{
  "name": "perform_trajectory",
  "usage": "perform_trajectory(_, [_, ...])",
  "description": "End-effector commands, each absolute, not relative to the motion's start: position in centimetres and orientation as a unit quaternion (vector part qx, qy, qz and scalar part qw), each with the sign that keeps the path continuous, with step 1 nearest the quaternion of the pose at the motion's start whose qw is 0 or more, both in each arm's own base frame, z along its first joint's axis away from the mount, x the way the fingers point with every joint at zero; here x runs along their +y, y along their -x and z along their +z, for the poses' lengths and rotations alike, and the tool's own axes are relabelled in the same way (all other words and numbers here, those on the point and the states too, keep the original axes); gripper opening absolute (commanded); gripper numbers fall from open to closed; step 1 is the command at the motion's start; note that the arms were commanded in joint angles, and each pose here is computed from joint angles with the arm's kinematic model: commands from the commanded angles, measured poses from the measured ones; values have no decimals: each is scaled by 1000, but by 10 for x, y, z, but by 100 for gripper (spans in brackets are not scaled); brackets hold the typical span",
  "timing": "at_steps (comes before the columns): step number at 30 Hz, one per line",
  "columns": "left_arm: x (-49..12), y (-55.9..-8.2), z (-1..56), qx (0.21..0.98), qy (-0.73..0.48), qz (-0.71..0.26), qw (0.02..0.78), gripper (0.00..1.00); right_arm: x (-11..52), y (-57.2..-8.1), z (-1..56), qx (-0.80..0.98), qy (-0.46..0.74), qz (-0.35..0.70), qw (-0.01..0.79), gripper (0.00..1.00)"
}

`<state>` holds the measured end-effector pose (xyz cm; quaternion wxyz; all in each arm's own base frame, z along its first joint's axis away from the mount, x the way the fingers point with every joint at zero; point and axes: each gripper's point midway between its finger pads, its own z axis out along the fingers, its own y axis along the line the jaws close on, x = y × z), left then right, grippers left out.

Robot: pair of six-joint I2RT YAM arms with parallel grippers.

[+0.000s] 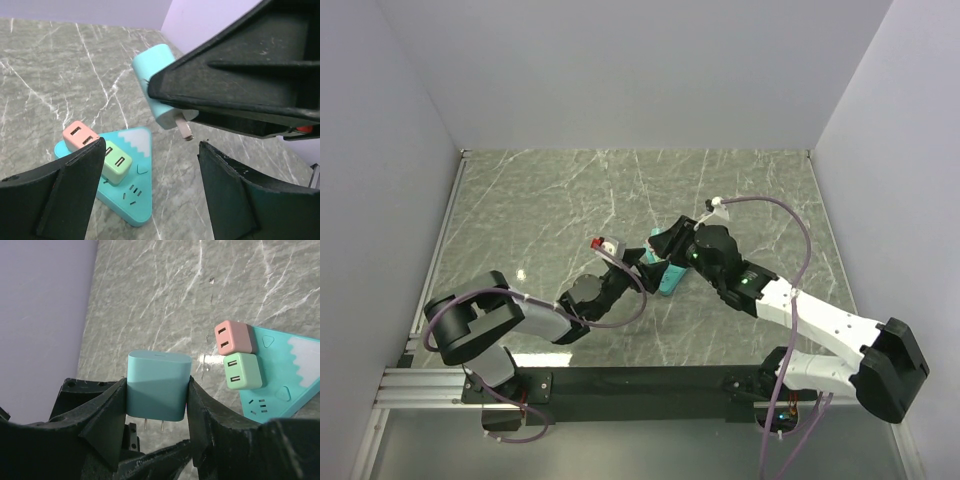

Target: Insert the plug

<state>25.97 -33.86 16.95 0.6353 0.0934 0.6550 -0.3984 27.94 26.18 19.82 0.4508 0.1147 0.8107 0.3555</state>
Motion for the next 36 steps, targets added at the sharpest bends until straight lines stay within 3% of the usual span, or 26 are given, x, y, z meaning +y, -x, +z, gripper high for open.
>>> perform_trajectory(1, [-336, -258, 238, 572, -58, -448, 685, 81, 263, -276, 224, 786, -110, 382, 474, 0])
perform_trajectory(10, [-336, -257, 249, 571, -58, -449, 685, 79, 268, -274, 213, 799, -95, 371, 463, 0])
perform_trajectory(17, [-340, -260, 246, 581, -59, -444, 680, 66, 276, -272, 214, 801, -82, 373, 460, 0])
perform_trajectory(20, [-336, -261, 247, 577, -56, -441, 685, 51, 279, -269, 213, 801, -75, 378, 458, 0])
perform_trajectory(24, [-339, -258, 244, 582, -66, -442, 679, 10, 275, -270, 211, 803, -80, 368, 463, 0])
perform_trajectory(26, [-340, -258, 240, 589, -70, -441, 674, 1, 272, -271, 210, 804, -81, 361, 466, 0])
perform_trajectory(30, [-344, -257, 233, 598, -82, -436, 668, 0, 270, -271, 213, 799, -79, 362, 474, 0])
perform_trajectory(33, [-344, -256, 231, 598, -91, -435, 667, 0, 268, -272, 211, 798, -68, 354, 482, 6])
perform_trajectory(36, [-347, -256, 226, 611, -106, -427, 659, 0, 268, -271, 216, 794, -33, 347, 498, 43])
